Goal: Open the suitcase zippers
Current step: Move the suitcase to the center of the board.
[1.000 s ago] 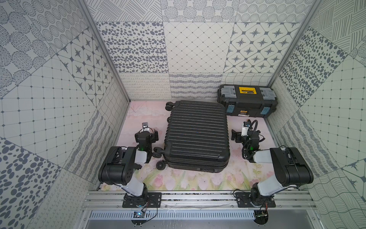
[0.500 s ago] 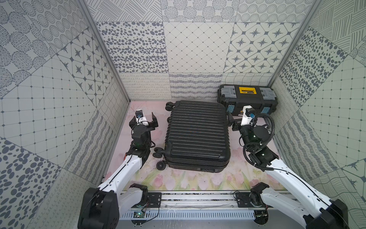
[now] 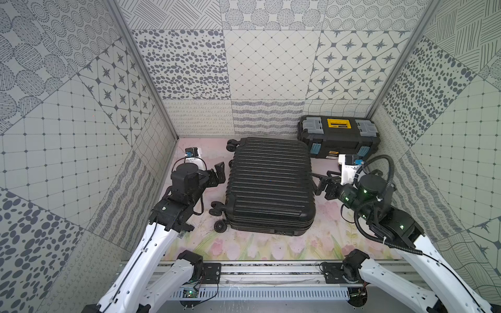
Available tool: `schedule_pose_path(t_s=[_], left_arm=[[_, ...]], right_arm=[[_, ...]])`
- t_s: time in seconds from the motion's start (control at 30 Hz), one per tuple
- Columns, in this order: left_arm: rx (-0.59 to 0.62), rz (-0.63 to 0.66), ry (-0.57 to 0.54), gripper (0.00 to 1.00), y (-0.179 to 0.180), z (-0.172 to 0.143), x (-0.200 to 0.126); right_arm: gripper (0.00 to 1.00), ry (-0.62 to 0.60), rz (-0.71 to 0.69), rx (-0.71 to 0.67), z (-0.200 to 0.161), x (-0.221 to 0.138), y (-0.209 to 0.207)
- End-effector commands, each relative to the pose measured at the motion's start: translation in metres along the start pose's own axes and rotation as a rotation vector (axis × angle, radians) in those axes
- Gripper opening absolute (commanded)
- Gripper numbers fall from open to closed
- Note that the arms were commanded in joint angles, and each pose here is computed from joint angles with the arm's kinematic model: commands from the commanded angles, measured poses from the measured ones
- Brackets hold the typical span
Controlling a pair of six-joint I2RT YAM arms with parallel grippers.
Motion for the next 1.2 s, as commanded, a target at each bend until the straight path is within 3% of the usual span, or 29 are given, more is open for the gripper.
schedule_pose_path(t_s=[0.0,0.17,0.33,0.53,0.7,0.93,1.03,1.17], left_arm=[[-0.157,-0.046,0.512,0.99,0.005,-0.067,-0.009],[-0.215,-0.099,0.673,0.99,-0.001,-0.085,0.011],[-0.286,-0.194,0.759,0.98,-0.010,-0.096,0.029],[-0.332,-0.252,0.823,0.93,-0.020,-0.097,0.050],[-0.394,-0.237,0.794,0.91,-0.019,-0.084,0.074],[-0.569,-0.194,0.699,0.91,-0.003,-0.038,0.140],[-0.568,-0.208,0.688,0.90,-0.011,-0.027,0.142],[-0.447,-0.131,0.618,0.92,-0.010,-0.022,0.108]], right_arm=[[0.99,0.317,0.023,0.113,-0.040,0.015,0.000],[0.99,0.414,0.047,0.155,-0.064,0.024,-0.004],[0.99,0.544,0.173,0.202,-0.084,0.056,0.007],[0.97,0.525,0.278,0.240,-0.076,0.097,0.019],[0.96,0.526,0.266,0.228,-0.054,0.147,0.013],[0.95,0.481,0.256,0.207,0.018,0.223,-0.015],[0.94,0.481,0.222,0.154,0.041,0.226,-0.018],[0.97,0.395,0.125,0.056,0.058,0.187,-0.019]])
Point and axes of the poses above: each gripper's point midway between its finger pads, its own x axis out along the fingers, its own y axis along the line the jaws close on, z = x × y, the point moved 8 cm from there along -x, back along the fingers, and after that the axes turned 13 degrees about -x, right-handed, at the moved point
